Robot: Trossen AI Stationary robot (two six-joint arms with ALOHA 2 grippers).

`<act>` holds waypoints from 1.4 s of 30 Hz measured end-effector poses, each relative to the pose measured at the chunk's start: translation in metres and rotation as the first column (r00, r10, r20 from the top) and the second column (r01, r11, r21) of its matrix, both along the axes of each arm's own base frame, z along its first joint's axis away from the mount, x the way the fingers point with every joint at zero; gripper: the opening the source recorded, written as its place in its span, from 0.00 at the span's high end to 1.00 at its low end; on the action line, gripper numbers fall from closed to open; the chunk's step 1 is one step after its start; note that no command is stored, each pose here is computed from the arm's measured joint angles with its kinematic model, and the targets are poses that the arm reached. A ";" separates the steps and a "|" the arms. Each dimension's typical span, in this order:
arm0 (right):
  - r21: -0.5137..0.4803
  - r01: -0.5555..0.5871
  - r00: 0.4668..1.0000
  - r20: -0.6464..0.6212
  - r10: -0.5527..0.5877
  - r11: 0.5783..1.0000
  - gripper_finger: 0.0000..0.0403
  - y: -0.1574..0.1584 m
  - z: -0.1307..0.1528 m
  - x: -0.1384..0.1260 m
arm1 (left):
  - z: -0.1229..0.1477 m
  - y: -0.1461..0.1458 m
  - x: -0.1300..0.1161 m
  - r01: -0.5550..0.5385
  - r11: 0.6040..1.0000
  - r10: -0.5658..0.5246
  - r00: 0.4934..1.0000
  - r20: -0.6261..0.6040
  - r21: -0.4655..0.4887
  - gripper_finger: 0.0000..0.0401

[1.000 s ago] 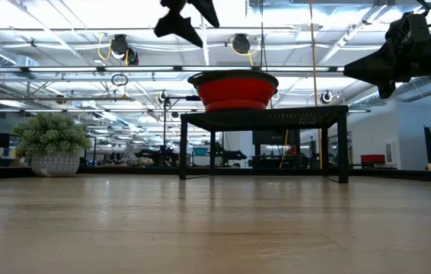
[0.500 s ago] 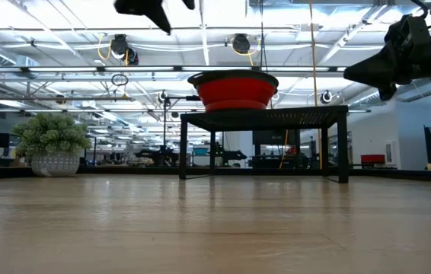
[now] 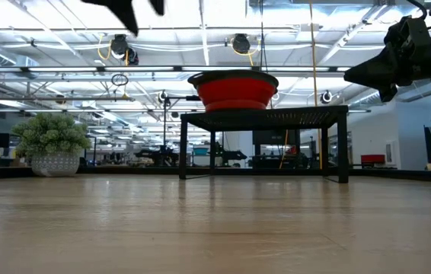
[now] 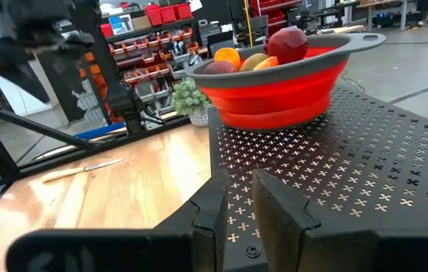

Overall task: Pick & Place Fruit
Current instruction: Put the white table knife on the shelf

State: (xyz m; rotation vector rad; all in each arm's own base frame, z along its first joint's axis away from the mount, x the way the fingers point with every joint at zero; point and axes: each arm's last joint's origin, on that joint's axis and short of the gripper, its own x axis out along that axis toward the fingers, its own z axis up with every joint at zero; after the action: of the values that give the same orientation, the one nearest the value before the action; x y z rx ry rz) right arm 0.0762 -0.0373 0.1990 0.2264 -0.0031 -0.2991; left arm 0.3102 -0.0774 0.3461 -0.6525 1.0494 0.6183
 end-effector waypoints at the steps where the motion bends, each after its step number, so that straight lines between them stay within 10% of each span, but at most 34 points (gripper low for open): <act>1: 0.000 0.000 1.000 0.000 0.000 1.000 0.87 0.000 0.000 0.000 | -0.005 -0.002 -0.001 -0.004 1.000 0.004 1.000 -0.020 -0.001 0.33; 21: 0.011 0.001 1.000 0.002 -0.001 1.000 0.86 0.000 0.000 0.000 | -0.113 -0.029 -0.034 -0.095 0.983 0.050 0.962 -0.267 -0.156 0.33; 42: 0.062 0.002 1.000 0.017 -0.003 0.998 0.86 0.000 0.000 0.000 | -0.149 -0.059 -0.131 -0.354 0.911 0.262 0.894 -0.364 -0.213 0.33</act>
State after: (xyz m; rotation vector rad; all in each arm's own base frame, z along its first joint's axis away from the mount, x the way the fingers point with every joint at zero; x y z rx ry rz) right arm 0.0762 -0.0373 0.1988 0.2906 -0.0112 -0.2996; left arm 0.1797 -0.1365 0.1971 -0.9992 1.3711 0.8923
